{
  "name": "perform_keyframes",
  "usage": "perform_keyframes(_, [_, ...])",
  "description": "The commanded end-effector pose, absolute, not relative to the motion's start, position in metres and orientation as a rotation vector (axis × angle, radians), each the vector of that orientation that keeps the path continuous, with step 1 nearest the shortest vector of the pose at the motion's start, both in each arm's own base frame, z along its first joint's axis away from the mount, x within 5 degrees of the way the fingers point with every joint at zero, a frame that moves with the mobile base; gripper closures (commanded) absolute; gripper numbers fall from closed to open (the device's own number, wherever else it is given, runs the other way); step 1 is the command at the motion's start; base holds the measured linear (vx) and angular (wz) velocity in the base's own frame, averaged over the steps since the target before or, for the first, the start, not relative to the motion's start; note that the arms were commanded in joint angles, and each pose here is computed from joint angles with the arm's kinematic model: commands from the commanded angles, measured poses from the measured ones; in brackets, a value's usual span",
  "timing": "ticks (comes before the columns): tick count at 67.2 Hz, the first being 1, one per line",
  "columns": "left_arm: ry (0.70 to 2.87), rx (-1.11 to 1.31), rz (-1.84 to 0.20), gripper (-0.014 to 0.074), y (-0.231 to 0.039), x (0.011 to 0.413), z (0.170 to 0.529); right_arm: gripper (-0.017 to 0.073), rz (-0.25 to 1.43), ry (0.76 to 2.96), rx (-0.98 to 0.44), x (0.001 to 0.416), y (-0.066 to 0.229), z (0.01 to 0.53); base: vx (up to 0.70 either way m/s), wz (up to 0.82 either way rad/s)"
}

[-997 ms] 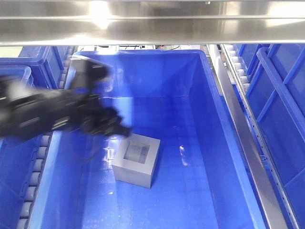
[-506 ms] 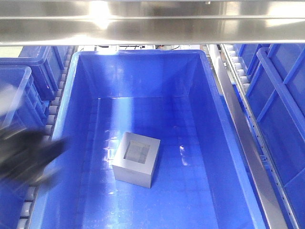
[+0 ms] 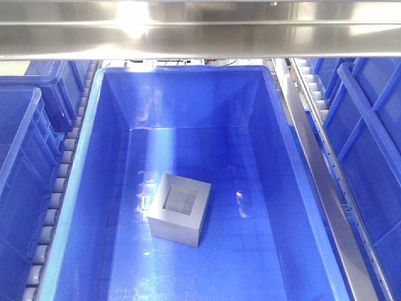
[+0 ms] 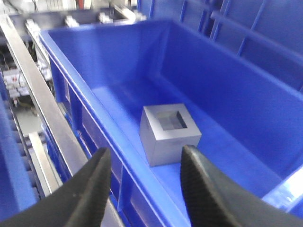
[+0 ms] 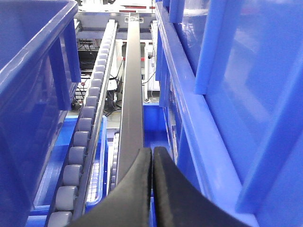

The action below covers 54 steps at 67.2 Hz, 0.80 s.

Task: Sort gray base to blue bin

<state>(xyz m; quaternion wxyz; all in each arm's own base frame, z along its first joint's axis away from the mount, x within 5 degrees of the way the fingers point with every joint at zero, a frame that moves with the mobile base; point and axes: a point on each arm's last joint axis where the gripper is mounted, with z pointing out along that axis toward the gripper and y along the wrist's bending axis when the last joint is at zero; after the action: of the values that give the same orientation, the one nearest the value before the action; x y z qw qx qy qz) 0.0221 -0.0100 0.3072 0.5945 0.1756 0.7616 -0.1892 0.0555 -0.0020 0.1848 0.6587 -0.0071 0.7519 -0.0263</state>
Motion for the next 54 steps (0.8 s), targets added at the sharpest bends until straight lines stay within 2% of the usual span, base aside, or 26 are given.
perform_keyframes(1, [1.668,0.390,-0.473,0.0277,-0.0058,0.0144,0.3185,0.0564,-0.076,1.622,-0.024,0.0559,-0.0022,0.1906,0.00,0.00])
perform_keyframes(11, [1.653,0.385,-0.485,0.0393,-0.0043,0.0115,0.3187,0.0564,-0.076,1.622,-0.024,0.0559,-0.0022,0.1906,0.00,0.00])
perform_keyframes(21, [1.651,0.384,-0.488,0.0604,-0.0044,0.0115,0.3189,0.0564,-0.076,1.622,-0.024,0.0559,-0.0022,0.1906,0.00,0.00])
perform_keyframes(54, [1.672,0.385,-0.484,0.0602,-0.0042,0.0114,0.3170,0.0564,-0.076,1.622,-0.024,0.0559,-0.0022,0.1906,0.00,0.00])
